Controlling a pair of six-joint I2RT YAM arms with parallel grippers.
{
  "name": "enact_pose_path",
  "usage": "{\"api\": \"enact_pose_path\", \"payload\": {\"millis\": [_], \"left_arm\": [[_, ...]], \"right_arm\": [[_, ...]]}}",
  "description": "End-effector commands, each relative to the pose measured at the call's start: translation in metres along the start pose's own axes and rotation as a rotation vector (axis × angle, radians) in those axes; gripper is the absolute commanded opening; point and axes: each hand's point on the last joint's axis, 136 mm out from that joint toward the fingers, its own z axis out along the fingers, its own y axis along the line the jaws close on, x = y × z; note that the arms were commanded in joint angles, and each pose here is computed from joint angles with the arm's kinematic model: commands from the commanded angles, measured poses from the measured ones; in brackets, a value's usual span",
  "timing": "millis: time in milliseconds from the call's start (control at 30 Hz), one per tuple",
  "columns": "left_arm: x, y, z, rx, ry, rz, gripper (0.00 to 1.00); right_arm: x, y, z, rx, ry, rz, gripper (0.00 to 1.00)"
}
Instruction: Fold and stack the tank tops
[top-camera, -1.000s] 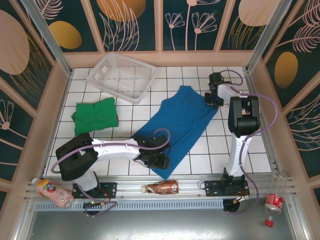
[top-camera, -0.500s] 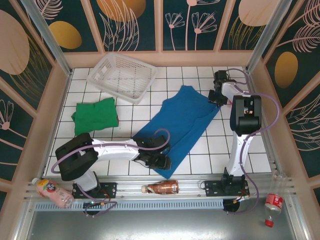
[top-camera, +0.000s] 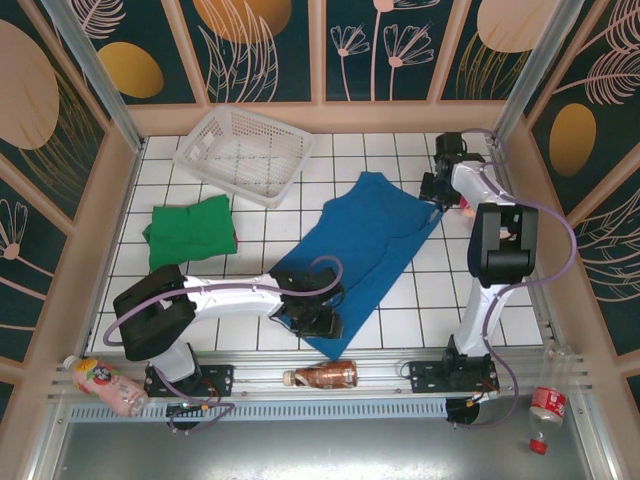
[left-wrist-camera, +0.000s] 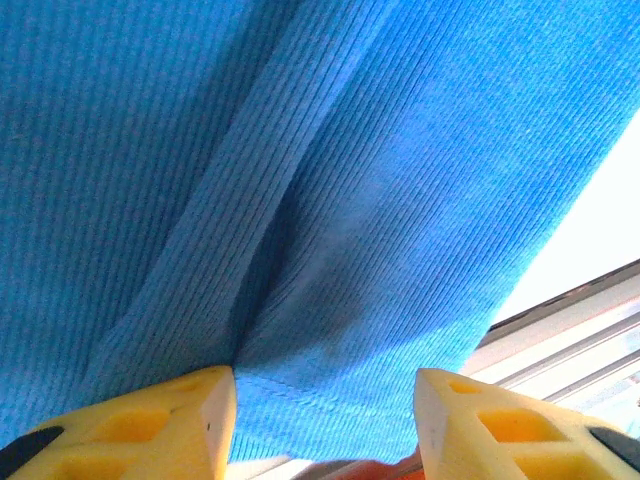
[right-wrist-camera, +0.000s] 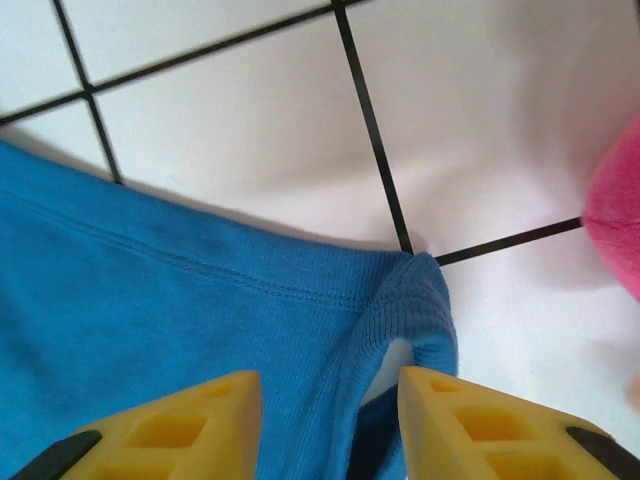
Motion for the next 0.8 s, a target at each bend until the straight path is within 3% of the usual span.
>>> {"api": "enact_pose_path", "payload": {"millis": [0, 133, 400, 600, 767], "left_arm": [[-0.006, 0.004, -0.026, -0.061, -0.032, -0.011, 0.52], [-0.030, 0.009, -0.044, -0.073, -0.095, -0.013, 0.52], [-0.087, 0.057, -0.069, -0.185, -0.229, -0.051, 0.55], [-0.111, 0.110, -0.087, -0.271, -0.329, -0.150, 0.56], [-0.116, 0.139, -0.092, -0.303, -0.367, -0.191, 0.56]], "right_arm": [[0.004, 0.013, -0.024, -0.107, -0.007, 0.024, 0.40], [0.027, 0.046, -0.031, -0.270, 0.024, 0.019, 0.35], [0.083, 0.143, -0.027, -0.496, 0.076, -0.134, 0.34], [0.103, 0.176, 0.010, -0.511, 0.093, -0.205, 0.35], [0.122, 0.162, 0.036, -0.440, 0.135, -0.204, 0.35]]}}
